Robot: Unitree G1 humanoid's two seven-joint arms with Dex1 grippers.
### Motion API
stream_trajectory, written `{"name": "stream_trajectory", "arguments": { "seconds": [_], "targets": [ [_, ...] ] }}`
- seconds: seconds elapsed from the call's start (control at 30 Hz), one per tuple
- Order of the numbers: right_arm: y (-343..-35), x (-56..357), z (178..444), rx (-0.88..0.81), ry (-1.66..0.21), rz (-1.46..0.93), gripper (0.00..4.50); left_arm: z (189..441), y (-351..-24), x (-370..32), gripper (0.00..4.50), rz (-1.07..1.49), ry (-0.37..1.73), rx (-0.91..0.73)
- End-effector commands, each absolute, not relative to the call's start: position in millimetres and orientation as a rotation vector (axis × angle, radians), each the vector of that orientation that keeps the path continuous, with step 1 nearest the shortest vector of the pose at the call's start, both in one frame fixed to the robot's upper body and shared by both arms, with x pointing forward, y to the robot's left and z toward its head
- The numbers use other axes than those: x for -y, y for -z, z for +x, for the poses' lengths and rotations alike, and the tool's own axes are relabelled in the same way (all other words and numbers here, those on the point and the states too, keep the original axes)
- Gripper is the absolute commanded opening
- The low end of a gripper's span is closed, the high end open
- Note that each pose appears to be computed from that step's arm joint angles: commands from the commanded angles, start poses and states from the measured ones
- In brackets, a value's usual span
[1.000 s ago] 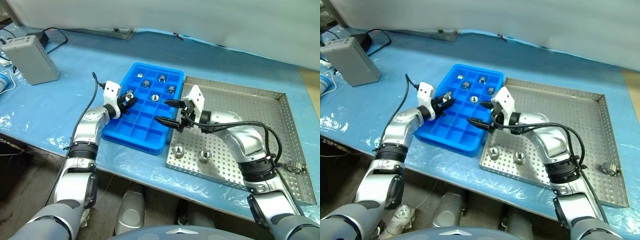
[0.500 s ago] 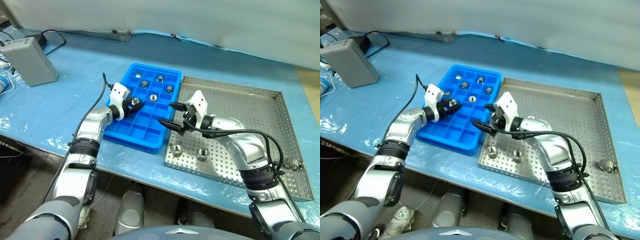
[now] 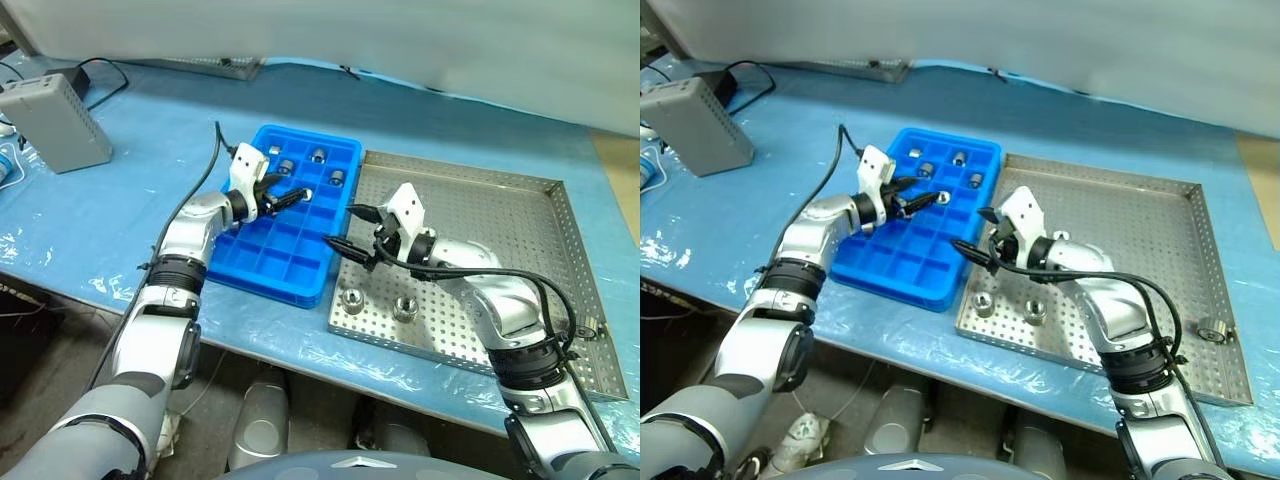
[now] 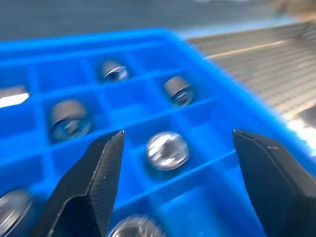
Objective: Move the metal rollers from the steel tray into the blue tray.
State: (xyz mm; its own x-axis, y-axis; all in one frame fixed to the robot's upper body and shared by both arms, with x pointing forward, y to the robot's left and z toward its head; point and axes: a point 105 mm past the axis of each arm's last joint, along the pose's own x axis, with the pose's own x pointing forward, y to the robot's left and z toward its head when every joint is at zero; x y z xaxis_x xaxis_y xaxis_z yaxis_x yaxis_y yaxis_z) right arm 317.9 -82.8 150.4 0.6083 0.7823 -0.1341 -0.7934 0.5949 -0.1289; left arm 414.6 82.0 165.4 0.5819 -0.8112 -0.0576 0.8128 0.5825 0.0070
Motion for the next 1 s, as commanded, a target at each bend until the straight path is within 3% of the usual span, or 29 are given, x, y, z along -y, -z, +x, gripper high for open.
{"name": "stream_trajectory", "arguments": {
  "seconds": [0.03, 0.23, 0.53, 0.77, 1.0],
  "targets": [
    [-171, 97, 314, 0.008, -0.852, -0.185, 4.21, 403, -200, -53, 3.68, 0.104, 1.131, 0.054],
    [-180, 136, 301, 0.030, -0.706, -0.152, 4.21, 397, -194, -14, 3.68, 0.203, 1.322, -0.002],
    [-168, 157, 271, -0.008, -0.533, -0.144, 4.21, 351, -148, 18, 3.68, 0.361, 1.746, -0.140],
    [-158, 147, 248, -0.029, -0.471, -0.105, 4.21, 332, -123, 20, 3.68, 0.439, 1.899, -0.230],
    [-147, 148, 242, -0.069, -0.442, -0.105, 4.21, 325, -94, 17, 3.68, 0.536, 1.918, -0.317]
  ]
}}
